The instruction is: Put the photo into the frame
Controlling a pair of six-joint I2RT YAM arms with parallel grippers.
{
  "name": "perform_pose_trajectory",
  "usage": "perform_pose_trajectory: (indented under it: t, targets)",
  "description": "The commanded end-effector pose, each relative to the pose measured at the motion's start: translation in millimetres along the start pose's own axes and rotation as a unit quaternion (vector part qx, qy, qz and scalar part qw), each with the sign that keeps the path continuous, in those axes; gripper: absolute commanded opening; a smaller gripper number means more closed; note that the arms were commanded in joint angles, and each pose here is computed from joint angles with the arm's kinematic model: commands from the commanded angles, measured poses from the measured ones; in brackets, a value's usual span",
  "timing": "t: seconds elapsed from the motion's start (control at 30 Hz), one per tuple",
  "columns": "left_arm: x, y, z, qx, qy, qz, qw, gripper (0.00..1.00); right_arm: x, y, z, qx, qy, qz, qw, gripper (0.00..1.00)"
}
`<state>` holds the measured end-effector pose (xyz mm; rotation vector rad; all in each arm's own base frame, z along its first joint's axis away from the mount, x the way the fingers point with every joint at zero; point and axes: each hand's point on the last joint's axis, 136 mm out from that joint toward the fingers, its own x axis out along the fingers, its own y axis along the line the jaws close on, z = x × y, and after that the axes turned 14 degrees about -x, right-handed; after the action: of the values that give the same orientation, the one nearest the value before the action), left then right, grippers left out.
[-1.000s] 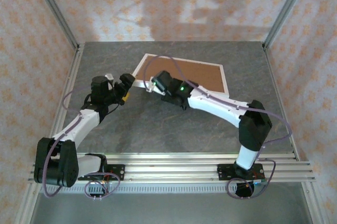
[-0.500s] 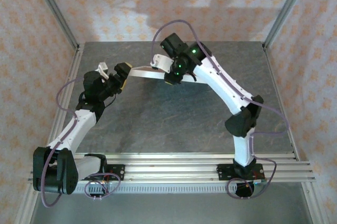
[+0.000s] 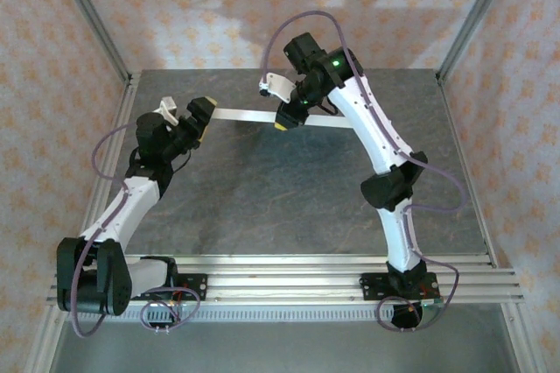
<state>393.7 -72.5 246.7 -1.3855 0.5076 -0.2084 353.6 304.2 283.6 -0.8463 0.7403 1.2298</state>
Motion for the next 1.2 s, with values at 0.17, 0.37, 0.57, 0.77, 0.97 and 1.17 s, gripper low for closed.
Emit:
perform_pose_trajectory:
  t: [0.17,0.37,0.57,0.77,0.97,1.17]
  targets:
    - [-2,20,20,0.018,-0.006,0.074,0.997,1.0,-108,-27,-1,0.097,-0.09,-0.139,0.981,0.0]
    - [-2,18,19,-0.04,-0.017,0.024,0.999,1.0,-97,-16,1,0.048,-0.079,-0.225,0.97,0.0]
    - [-9,24,14,-0.045,-0.018,0.032,0.998,1.0,-113,-26,10,0.064,-0.085,-0.277,0.955,0.0]
    - [-15,25,11,-0.045,-0.017,0.033,0.998,1.0,-129,-31,32,0.097,-0.129,-0.273,0.948,0.0]
    - [-13,40,4,-0.065,-0.003,0.037,0.997,1.0,-138,-50,39,0.144,-0.141,-0.27,0.942,0.0]
    - [-11,50,-3,-0.08,0.009,0.038,0.996,1.0,-144,-78,22,0.201,-0.152,-0.27,0.929,0.0]
